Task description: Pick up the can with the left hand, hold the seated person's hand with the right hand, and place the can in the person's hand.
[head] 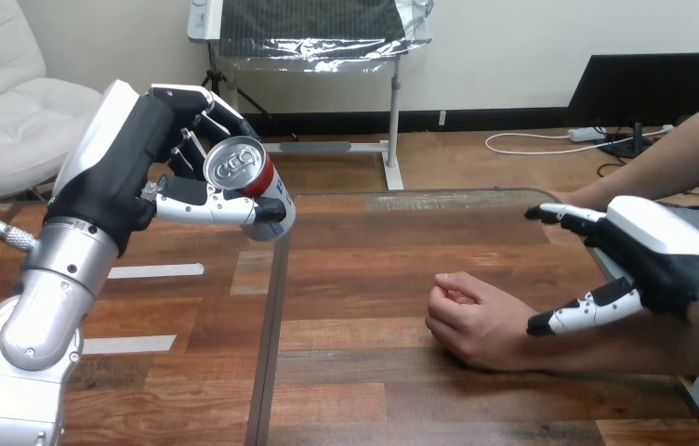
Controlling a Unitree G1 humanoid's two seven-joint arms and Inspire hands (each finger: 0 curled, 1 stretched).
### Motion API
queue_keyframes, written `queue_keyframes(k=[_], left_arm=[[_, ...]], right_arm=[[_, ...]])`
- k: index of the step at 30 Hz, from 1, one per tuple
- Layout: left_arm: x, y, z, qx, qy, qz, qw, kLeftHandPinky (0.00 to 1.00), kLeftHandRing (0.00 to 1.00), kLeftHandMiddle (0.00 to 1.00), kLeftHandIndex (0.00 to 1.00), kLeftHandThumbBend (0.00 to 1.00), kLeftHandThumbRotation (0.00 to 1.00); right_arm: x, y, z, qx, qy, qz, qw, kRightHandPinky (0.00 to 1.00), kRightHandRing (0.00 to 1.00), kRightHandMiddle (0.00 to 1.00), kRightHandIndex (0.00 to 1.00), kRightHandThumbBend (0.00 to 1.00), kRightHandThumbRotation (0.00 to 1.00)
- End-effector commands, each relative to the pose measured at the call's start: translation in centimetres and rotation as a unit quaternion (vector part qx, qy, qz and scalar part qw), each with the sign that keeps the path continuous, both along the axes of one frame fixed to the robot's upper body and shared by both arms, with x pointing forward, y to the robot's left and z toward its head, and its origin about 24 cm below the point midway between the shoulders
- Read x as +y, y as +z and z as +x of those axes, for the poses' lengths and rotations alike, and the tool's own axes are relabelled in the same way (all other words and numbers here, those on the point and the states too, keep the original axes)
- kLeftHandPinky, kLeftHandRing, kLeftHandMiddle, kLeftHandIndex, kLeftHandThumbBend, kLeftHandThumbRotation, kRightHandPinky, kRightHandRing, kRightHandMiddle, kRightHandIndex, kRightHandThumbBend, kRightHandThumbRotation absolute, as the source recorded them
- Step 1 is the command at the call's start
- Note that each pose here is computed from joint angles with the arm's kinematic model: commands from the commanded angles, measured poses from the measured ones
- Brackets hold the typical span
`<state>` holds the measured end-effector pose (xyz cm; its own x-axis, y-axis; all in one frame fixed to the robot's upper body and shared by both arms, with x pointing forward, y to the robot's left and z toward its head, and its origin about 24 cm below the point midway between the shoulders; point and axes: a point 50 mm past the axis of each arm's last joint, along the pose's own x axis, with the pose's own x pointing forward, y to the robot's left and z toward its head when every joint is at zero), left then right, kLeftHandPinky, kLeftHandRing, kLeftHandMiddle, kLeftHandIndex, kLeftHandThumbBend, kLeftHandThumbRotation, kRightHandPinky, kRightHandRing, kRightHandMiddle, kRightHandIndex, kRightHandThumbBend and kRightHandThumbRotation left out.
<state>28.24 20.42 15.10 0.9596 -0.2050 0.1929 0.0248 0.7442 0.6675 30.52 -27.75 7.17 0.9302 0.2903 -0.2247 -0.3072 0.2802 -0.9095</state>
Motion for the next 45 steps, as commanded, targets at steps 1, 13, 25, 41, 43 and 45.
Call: queue_keyframes(k=[1,13,25,41,43,45], left_arm=[[-0.2,2.6,0.3,-0.054,-0.01,0.001,0.9985,0.24,0.3,0.37,0.41,0.72,0.0],[-0.2,2.8,0.4,-0.057,-0.013,0.001,0.9983,0.25,0.3,0.37,0.41,0.72,0.0],[-0.2,3.1,0.3,-0.06,-0.013,0.003,0.9981,0.25,0.31,0.37,0.41,0.73,0.0],[0.0,3.2,0.3,-0.057,-0.013,-0.001,0.9983,0.24,0.3,0.37,0.41,0.73,0.0],[0.0,3.2,0.2,-0.057,-0.013,-0.001,0.9983,0.24,0.3,0.37,0.41,0.73,0.0],[0.0,3.2,0.2,-0.057,-0.014,0.0,0.9983,0.24,0.3,0.37,0.41,0.73,0.0]], right_arm=[[0.2,1.8,1.4,-0.03,0.008,-0.023,0.9992,0.82,0.9,0.9,0.91,1.0,0.38],[0.5,0.6,1.8,-0.001,0.019,-0.069,0.9974,0.86,0.88,0.88,0.88,1.0,0.35],[0.6,-0.5,2.0,0.039,0.022,-0.107,0.9932,0.89,0.87,0.88,0.87,1.0,0.39],[0.5,-1.5,2.0,0.077,0.017,-0.141,0.9868,0.91,0.89,0.89,0.89,1.0,0.45],[0.5,-1.6,2.0,0.081,0.018,-0.144,0.986,0.91,0.89,0.89,0.89,1.0,0.45],[0.4,-1.8,2.0,0.085,0.017,-0.147,0.9853,0.9,0.89,0.89,0.89,1.0,0.45]])
